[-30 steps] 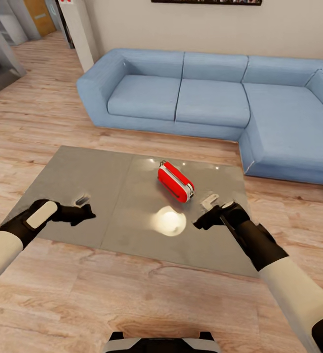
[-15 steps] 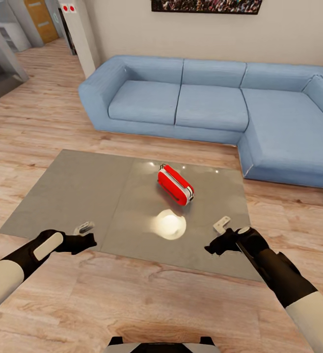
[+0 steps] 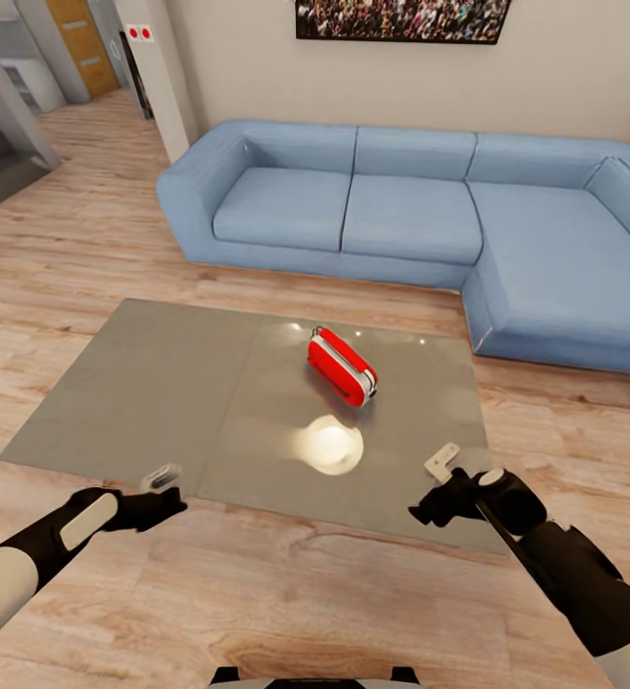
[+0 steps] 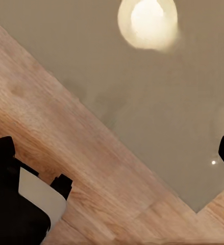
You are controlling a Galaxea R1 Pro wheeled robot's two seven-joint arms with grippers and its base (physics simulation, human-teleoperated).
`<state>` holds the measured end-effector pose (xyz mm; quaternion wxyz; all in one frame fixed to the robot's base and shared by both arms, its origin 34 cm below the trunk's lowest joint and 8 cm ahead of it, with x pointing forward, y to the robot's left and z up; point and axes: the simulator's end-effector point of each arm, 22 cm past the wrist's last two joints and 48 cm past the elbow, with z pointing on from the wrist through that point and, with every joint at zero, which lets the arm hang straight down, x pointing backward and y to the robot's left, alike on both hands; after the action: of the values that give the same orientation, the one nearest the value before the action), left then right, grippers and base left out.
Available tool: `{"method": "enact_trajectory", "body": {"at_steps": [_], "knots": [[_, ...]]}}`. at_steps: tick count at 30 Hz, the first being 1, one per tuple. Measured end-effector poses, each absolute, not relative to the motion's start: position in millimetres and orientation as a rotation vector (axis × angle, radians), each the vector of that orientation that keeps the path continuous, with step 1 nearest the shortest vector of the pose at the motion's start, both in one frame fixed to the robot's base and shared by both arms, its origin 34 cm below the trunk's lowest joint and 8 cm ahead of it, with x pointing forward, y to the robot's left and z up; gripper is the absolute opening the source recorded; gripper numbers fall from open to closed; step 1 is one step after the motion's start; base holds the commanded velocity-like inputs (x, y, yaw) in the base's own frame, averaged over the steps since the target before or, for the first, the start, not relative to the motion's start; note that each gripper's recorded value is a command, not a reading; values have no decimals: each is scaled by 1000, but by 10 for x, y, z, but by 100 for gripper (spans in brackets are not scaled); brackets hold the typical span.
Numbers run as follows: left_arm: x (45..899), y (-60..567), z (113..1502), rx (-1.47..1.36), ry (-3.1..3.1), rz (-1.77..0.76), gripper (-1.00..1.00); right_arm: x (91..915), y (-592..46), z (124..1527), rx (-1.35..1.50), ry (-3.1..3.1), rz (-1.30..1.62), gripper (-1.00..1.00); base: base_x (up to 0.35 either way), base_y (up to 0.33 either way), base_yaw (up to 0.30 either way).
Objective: Turn on the radio receiver that's on the table in the living room.
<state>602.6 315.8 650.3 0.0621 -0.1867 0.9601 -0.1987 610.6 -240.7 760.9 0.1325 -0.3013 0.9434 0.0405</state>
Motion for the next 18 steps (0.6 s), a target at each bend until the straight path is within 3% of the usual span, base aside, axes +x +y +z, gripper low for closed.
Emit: {"method": "enact_trajectory", "body": {"at_steps": [18], "knots": [[4485, 3056, 5934, -527, 3047, -461, -100, 4208, -2676, 6635, -930, 2991, 220, 100, 0, 0, 6]]}}
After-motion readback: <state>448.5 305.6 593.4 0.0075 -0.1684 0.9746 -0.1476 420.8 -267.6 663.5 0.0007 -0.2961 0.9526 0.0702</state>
